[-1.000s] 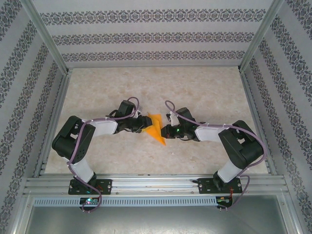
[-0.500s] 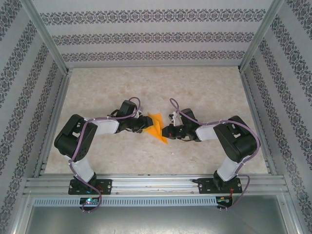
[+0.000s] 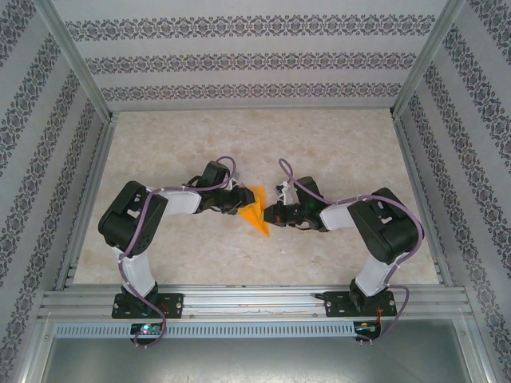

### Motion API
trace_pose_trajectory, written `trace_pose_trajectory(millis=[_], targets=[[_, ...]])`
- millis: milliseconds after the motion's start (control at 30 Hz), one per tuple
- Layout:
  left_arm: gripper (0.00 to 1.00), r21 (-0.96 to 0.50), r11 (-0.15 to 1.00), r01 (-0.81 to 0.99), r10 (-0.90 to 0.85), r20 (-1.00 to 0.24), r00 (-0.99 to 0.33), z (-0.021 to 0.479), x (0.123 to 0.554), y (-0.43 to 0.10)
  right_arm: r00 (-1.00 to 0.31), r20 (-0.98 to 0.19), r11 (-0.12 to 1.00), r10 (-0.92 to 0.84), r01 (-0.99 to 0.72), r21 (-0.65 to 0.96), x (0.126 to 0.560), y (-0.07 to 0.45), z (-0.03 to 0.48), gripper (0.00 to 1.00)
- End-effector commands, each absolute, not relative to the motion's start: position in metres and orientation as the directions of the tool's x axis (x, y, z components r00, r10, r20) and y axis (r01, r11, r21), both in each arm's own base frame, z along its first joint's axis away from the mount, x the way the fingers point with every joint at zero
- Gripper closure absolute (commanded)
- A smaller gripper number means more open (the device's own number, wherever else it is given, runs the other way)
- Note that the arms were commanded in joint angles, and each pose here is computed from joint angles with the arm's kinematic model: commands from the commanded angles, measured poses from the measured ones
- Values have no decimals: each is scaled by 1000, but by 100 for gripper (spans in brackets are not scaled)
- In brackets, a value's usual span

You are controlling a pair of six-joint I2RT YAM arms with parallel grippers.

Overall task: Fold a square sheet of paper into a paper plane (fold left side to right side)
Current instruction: Fourth fold the wing at the center of the table.

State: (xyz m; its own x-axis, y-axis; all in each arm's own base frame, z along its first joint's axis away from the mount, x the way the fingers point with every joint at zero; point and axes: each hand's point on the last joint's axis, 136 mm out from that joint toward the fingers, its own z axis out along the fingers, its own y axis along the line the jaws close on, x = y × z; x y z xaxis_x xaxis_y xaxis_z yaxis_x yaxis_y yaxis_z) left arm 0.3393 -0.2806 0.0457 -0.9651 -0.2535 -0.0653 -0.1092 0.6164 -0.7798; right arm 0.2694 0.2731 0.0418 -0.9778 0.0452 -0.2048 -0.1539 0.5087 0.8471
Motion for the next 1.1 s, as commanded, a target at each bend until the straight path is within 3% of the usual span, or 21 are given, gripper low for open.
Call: trace_pose_trajectory(millis=[0, 633, 833, 1067], targets=[[62, -759, 645, -91, -231, -80, -970, 41, 339, -286, -980, -191, 499, 49, -142, 855, 268, 271, 37, 100], [61, -650, 743, -160, -239, -34, -971, 7, 337, -274, -983, -167, 507, 70, -110, 855, 270, 269, 30, 99], [61, -634, 755, -168, -240, -28, -970, 3, 336, -272, -981, -178, 500, 76, -117, 858, 272, 269, 36, 90], [61, -626, 761, -168, -234, -24, -972, 2, 336, -271, -973, -209, 492, 98, -135, 860, 279, 265, 50, 70]])
